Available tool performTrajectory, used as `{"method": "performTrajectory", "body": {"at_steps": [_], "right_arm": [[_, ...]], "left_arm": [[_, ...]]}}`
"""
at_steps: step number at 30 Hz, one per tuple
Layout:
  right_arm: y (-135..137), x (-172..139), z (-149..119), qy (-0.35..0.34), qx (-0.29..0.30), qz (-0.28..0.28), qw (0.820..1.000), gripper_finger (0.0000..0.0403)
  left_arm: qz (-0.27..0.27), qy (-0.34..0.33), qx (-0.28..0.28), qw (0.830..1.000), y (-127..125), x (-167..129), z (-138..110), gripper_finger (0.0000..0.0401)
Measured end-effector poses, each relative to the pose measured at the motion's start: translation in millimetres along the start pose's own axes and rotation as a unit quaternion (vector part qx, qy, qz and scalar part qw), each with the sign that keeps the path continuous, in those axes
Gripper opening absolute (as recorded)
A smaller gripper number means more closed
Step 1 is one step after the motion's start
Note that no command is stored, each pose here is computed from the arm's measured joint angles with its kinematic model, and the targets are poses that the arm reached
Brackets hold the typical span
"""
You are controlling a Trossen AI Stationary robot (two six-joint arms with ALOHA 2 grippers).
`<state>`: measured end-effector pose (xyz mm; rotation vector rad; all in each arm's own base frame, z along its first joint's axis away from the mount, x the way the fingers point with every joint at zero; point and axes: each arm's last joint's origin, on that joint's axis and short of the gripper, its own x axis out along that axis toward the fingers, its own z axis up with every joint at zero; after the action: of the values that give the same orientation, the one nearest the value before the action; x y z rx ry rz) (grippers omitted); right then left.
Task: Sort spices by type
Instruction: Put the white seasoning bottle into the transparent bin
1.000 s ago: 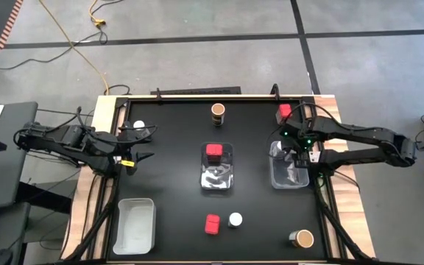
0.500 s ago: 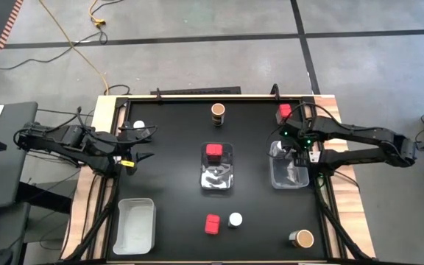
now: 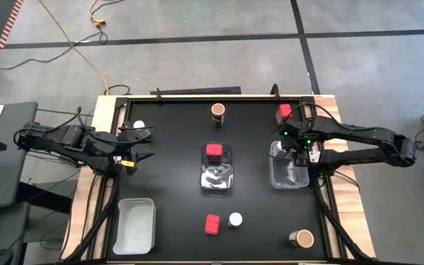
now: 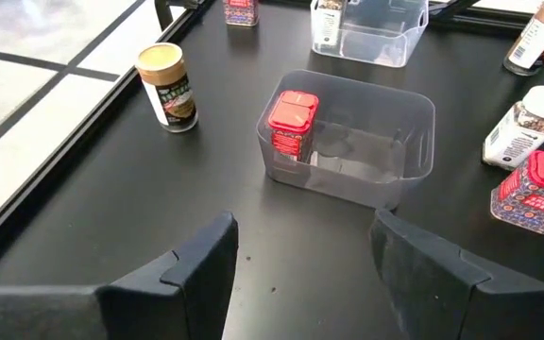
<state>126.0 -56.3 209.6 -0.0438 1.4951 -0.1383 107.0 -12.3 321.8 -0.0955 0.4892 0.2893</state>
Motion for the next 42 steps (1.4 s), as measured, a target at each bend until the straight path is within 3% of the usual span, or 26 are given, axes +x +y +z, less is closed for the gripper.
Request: {"method": "performTrajectory", "body": {"at_steps": [28,42], "right_arm": [[0.0,-0.7,-0.1,0.001,-0.001,0.001,1.000,0.0272],[-5.0,-32.3,6.2,-0.017,0.001,-0.005,1.000,0.0272]], "left_arm": [[0.000,0.000,-0.004,1.000,0.0,0.0,0.0,0.0231],[0.000,0.000,0.000,1.000,0.0,0.0,0.0,0.0231]]}}
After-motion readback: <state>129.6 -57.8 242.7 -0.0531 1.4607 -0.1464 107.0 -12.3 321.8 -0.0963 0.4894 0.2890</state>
